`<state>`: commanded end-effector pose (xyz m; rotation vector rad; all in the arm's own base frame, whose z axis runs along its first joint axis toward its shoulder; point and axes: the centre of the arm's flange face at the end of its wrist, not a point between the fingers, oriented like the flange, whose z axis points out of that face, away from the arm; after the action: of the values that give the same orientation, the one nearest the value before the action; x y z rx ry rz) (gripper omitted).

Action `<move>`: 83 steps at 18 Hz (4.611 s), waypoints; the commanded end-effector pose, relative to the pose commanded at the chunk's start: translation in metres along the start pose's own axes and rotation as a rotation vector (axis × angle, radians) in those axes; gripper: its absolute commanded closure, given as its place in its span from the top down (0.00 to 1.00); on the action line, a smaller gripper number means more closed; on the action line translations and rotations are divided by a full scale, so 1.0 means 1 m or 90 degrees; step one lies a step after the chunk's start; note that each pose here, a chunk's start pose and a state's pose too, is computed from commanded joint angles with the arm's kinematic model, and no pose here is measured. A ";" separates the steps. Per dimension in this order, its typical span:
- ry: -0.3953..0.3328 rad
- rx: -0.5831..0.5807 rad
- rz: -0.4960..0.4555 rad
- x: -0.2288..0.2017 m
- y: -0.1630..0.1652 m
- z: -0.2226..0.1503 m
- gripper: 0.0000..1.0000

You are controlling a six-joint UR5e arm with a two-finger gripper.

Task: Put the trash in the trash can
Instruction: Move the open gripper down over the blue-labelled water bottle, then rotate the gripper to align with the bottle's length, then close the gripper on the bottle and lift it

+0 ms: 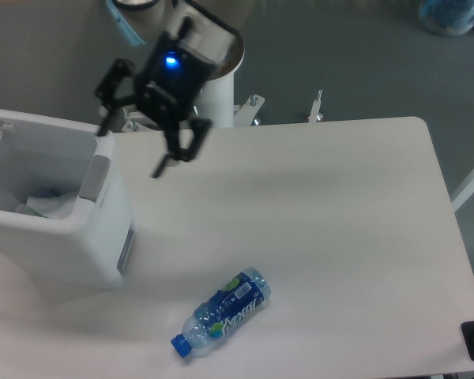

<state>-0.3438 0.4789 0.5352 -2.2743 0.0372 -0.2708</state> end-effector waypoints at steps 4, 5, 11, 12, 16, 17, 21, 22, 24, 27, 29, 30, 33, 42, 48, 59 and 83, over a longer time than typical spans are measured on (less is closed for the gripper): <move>0.003 -0.009 -0.018 -0.065 -0.006 0.029 1.00; 0.001 -0.022 -0.027 -0.079 0.000 0.039 1.00; -0.021 -0.146 -0.041 -0.119 0.039 0.105 1.00; -0.026 -0.170 -0.035 -0.119 0.041 0.118 1.00; -0.059 -0.253 0.001 -0.129 0.037 0.162 1.00; -0.069 -0.275 0.015 -0.126 0.033 0.174 1.00; -0.086 -0.353 0.051 -0.112 0.034 0.215 1.00; -0.085 -0.364 0.057 -0.106 0.035 0.224 1.00; -0.087 -0.397 0.072 -0.097 0.040 0.244 1.00; -0.084 -0.444 0.091 -0.086 0.052 0.279 1.00; -0.080 -0.472 0.099 -0.080 0.059 0.297 1.00; -0.079 -0.489 0.102 -0.077 0.061 0.301 1.00; -0.068 -0.523 0.108 -0.071 0.069 0.321 1.00; -0.072 -0.569 0.130 -0.071 0.085 0.366 1.00; -0.077 -0.572 0.127 -0.083 0.088 0.383 1.00; -0.084 -0.599 0.137 -0.083 0.098 0.402 0.82; -0.115 -0.235 0.037 -0.093 -0.035 0.214 0.33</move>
<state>-0.3925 0.6718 0.4080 -2.6500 0.0634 -0.0257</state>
